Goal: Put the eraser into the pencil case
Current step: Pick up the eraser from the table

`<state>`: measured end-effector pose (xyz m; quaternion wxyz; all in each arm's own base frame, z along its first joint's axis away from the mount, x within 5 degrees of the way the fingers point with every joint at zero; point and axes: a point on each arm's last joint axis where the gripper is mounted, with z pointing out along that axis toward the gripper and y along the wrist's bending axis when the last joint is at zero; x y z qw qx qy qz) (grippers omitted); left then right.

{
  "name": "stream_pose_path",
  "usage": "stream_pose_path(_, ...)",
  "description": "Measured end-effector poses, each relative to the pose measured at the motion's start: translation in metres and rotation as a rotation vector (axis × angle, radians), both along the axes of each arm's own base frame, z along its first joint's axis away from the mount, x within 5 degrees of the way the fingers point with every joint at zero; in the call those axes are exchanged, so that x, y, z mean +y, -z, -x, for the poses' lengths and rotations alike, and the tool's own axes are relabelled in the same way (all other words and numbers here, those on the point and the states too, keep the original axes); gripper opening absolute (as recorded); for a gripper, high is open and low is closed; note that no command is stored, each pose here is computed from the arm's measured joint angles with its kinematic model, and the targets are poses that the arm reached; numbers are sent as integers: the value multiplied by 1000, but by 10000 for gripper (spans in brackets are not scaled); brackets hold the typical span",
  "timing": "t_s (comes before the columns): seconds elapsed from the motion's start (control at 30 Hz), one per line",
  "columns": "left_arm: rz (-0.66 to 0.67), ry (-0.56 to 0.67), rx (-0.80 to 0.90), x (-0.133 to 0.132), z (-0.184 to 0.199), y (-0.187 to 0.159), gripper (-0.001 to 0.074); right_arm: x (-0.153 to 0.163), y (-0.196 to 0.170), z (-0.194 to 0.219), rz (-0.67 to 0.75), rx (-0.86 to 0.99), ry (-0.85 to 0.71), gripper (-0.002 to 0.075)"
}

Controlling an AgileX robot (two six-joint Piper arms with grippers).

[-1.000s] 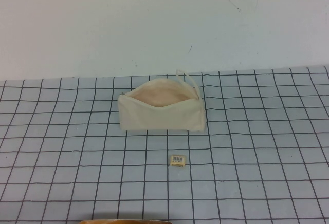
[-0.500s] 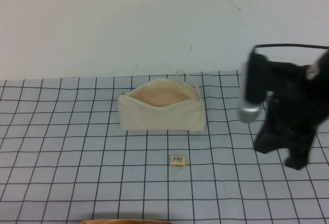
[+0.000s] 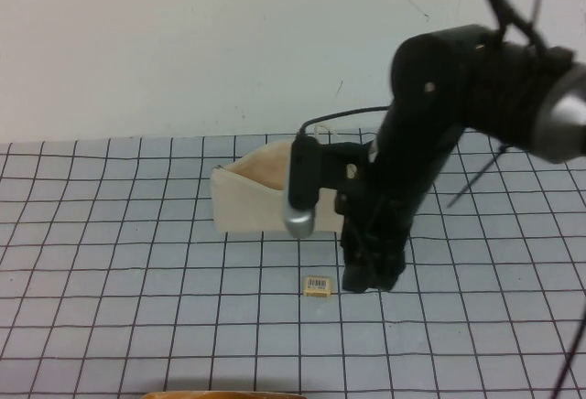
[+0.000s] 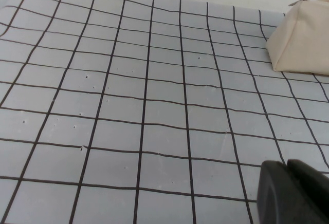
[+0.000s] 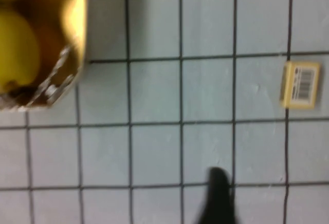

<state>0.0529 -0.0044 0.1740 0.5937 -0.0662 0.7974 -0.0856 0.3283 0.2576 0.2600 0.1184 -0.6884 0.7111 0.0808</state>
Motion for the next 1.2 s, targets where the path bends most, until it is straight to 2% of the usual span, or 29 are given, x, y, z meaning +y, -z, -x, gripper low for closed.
stream_pose_path(0.1, 0, 0, 0, 0, 0, 0, -3, 10, 14, -13, 7, 6, -3, 571)
stream_pose_path(0.17, 0, 0, 0, 0, 0, 0, -3, 14, 23, -20, 19, 10, -5, 606)
stream_pose_path(0.23, 0, 0, 0, 0, 0, 0, -3, 18, 34, -26, 34, 14, -6, 609)
stream_pose_path(0.6, 0, 0, 0, 0, 0, 0, -3, 31, 88, -49, 71, 17, 16, 512)
stream_pose_path(0.97, 0, 0, 0, 0, 0, 0, -3, 36, 105, -56, 39, -9, 70, 474)
stream_pose_path(1.07, 0, 0, 0, 0, 0, 0, -3, 37, 110, -56, 36, 10, 74, 440)
stream_pose_path(1.2, 0, 0, 0, 0, 0, 0, -3, 39, 113, -56, 32, 15, 74, 344)
